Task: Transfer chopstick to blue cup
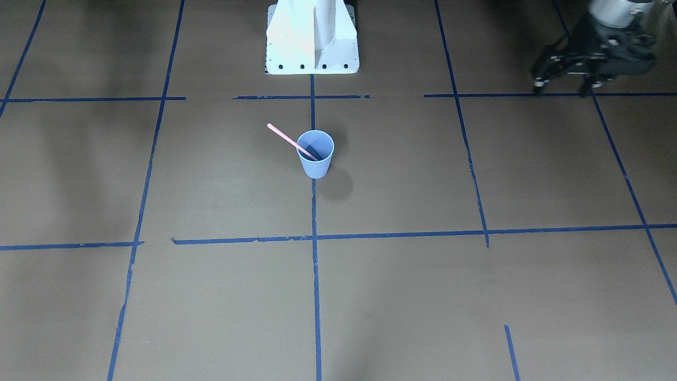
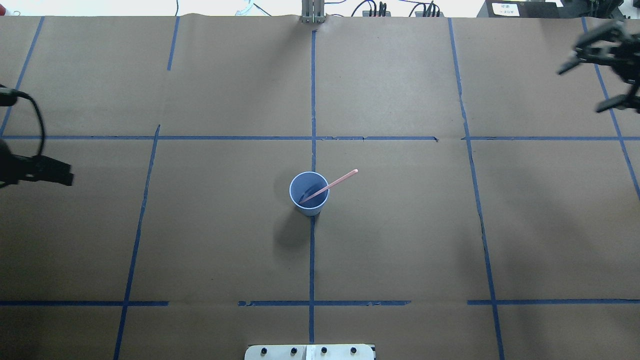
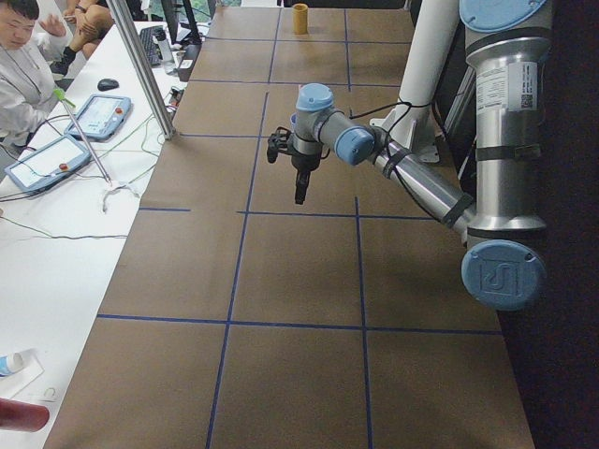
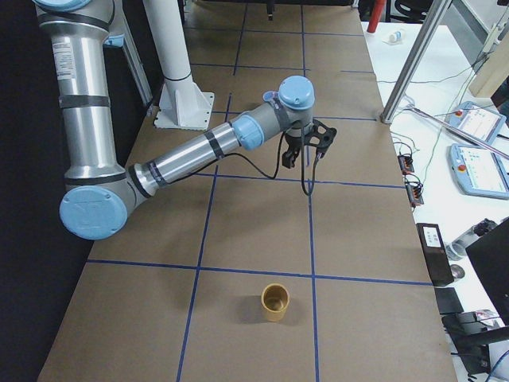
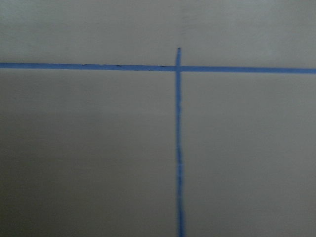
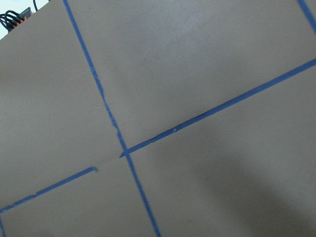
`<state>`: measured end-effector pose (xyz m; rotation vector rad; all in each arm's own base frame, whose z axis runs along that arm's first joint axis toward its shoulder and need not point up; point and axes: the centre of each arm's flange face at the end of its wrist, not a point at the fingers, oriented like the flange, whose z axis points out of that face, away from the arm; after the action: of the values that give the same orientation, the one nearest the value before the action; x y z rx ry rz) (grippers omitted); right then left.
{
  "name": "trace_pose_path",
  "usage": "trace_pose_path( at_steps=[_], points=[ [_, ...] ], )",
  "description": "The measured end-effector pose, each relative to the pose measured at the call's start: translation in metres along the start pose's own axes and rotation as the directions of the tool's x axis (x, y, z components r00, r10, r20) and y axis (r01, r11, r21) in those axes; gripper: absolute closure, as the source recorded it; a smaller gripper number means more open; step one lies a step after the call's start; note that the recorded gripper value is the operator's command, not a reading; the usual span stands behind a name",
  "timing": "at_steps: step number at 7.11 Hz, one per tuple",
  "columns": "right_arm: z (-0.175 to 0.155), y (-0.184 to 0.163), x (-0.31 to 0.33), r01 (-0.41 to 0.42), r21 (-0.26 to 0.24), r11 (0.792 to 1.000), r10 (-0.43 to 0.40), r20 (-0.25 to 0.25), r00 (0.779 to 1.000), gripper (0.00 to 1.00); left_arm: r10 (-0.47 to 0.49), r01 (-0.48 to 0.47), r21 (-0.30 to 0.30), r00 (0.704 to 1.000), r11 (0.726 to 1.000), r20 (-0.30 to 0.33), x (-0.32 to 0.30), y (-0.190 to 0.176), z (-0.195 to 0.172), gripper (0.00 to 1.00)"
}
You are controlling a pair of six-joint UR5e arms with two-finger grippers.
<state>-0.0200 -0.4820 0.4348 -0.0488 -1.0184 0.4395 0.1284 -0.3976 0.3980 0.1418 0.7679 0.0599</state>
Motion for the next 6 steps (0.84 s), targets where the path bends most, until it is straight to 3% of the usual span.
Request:
trace_pose_path(
  at_steps=[1,2,3,4,5,6],
  points=[
    [-0.007,-0.009,0.047,0.118,0.018,0.993,-0.117,-0.027,0.993,0.0,0.041,-0.042,-0.024,0.999,0.999,-0.009,-0.048,-0.008,0.003,0.0],
    [-0.011,-0.018,0.087,0.229,0.024,0.973,-0.228,-0.063,0.972,0.0,0.084,-0.084,-0.045,0.996,0.995,-0.021,-0.095,-0.015,0.011,0.0],
    [-0.016,-0.024,0.12,0.335,0.007,0.942,-0.332,-0.107,0.937,0.0,0.119,-0.12,-0.058,0.993,0.991,-0.023,-0.145,-0.022,0.022,0.0],
    [-0.023,-0.028,0.151,0.438,-0.05,0.897,-0.441,-0.137,0.887,0.0,0.152,-0.153,-0.067,0.988,0.986,-0.019,-0.194,-0.029,0.033,0.0],
    [-0.029,-0.025,0.176,0.513,-0.115,0.851,-0.525,-0.135,0.84,0.0,0.174,-0.174,-0.075,0.985,0.982,-0.016,-0.225,-0.034,0.041,0.0],
    [-0.034,-0.018,0.197,0.553,-0.166,0.816,-0.574,-0.125,0.809,0.0,0.176,-0.176,-0.082,0.984,0.981,-0.015,-0.246,-0.035,0.046,0.0]
  ],
)
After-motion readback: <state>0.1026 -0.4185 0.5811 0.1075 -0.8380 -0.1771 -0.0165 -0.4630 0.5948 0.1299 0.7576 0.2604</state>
